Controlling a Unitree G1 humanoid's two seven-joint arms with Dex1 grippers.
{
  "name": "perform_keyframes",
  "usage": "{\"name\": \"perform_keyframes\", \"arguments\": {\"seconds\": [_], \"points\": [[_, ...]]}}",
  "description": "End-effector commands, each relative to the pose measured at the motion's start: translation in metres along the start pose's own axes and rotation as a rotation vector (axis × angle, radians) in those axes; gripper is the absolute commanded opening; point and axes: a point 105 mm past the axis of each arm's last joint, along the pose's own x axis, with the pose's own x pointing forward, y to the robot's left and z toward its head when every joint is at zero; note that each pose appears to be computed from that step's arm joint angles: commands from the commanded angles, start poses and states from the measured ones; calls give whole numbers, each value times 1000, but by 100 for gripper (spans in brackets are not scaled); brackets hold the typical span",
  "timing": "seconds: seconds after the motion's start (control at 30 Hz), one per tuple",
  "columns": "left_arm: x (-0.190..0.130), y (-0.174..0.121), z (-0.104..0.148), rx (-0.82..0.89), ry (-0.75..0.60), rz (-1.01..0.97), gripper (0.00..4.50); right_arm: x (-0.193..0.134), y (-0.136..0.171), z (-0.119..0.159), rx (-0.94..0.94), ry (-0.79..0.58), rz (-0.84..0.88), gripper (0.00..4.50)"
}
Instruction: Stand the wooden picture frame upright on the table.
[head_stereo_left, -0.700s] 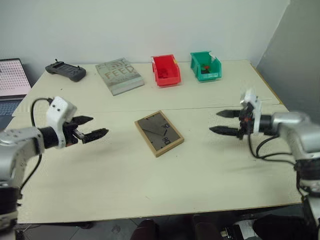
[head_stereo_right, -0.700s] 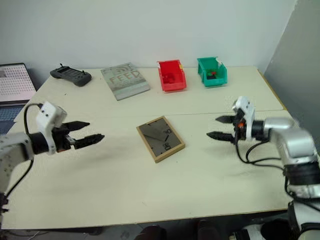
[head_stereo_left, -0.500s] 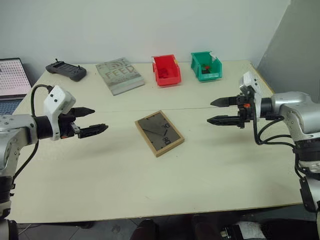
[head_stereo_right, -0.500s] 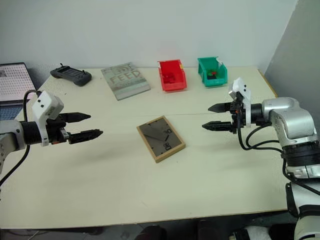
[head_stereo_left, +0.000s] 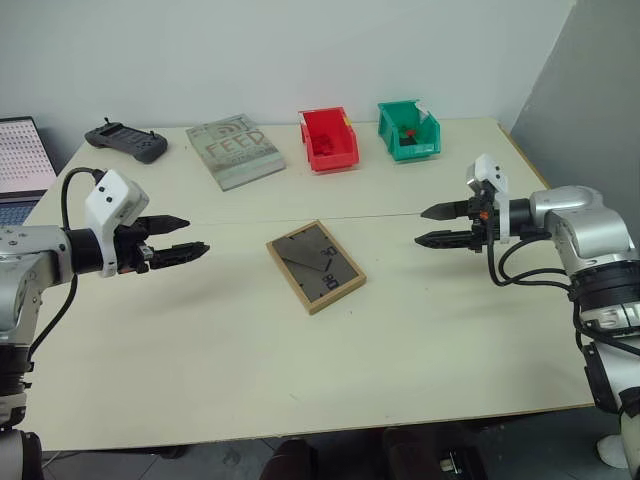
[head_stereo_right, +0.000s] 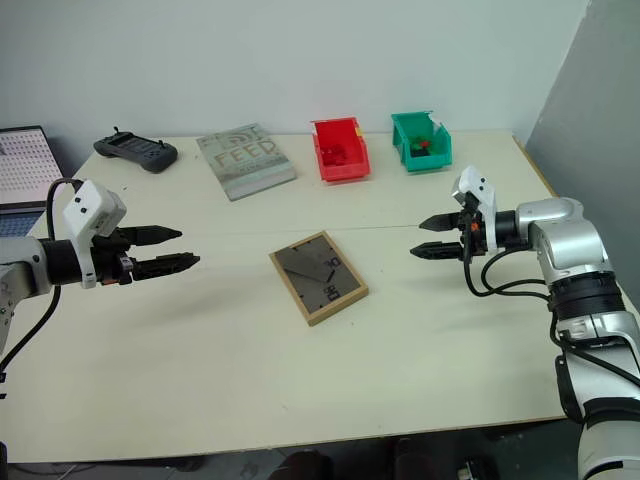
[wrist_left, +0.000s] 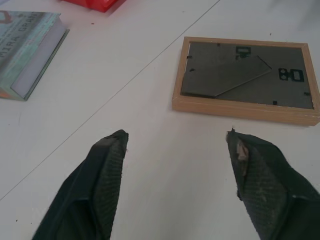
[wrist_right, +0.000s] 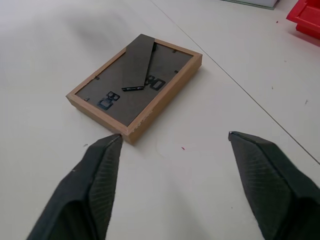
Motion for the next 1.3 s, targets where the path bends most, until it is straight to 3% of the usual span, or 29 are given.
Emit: {"name": "perform_keyframes", "arguments": {"seconds": [0.03, 0.17, 0.37, 0.53, 0.77, 1.0, 1.3], "points": [[10, 9, 9, 49, -64, 83, 235, 15, -19, 8, -72, -8, -110, 235], [38, 9, -4, 21, -89, 165, 130, 55, -27, 8, -67, -46, -193, 119], [82, -16, -20, -28, -92, 203, 6, 106, -21, -2, -146, -21, -266, 0], [111, -32, -32, -39, -60, 247, 3, 137, -9, -10, -190, 3, -274, 0], [134, -74, -32, -22, -21, 93, 3, 161, 24, -15, -172, -38, -127, 0], [134, -105, -22, 1, -18, -68, 3, 151, 51, -14, -149, -62, 25, 0], [95, -158, -28, 146, 98, -351, 3, 116, 100, -26, -179, 10, 184, 0]]}}
